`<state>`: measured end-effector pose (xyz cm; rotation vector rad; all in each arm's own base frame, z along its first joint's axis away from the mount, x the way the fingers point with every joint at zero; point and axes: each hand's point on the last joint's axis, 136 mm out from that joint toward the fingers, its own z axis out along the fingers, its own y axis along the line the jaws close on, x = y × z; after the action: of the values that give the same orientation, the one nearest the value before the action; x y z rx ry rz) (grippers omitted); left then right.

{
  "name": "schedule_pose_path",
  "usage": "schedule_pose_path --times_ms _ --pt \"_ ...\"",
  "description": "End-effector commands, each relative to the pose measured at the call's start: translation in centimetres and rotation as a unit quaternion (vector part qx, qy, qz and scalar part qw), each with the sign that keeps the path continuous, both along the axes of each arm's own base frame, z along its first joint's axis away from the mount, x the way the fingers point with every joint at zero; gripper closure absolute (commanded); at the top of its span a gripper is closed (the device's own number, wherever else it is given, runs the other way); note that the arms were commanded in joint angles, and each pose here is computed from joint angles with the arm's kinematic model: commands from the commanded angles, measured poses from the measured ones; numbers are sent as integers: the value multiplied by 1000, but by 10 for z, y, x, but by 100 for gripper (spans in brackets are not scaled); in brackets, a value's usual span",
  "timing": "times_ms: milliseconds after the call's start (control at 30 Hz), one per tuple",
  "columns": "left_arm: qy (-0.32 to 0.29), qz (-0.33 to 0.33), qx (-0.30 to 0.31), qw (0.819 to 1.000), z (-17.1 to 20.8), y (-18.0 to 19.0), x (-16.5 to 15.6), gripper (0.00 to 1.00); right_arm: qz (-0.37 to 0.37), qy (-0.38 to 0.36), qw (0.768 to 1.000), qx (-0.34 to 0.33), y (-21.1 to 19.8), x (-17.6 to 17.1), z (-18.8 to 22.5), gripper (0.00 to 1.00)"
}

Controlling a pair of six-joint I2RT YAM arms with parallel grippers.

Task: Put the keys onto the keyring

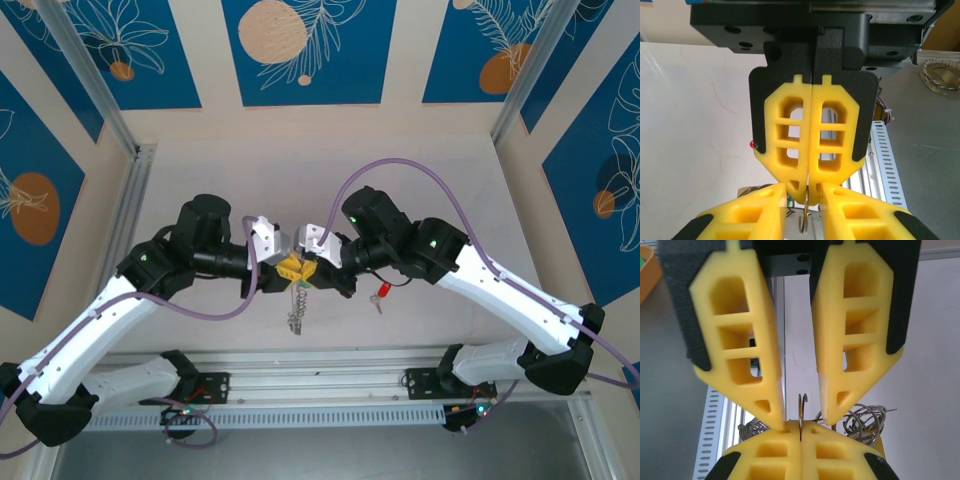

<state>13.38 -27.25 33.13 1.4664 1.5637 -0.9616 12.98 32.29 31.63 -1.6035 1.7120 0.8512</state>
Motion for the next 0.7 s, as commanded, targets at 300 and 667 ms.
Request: schedule_pose_path --times_ms 300,667 --pt "-6 -14 1 1000 3 0 -5 100 19 -17 999 44 1 -7 27 100" --pt "-9 -33 -23 999 11 1 -16 100 -1 -29 998 58 0 2 28 89"
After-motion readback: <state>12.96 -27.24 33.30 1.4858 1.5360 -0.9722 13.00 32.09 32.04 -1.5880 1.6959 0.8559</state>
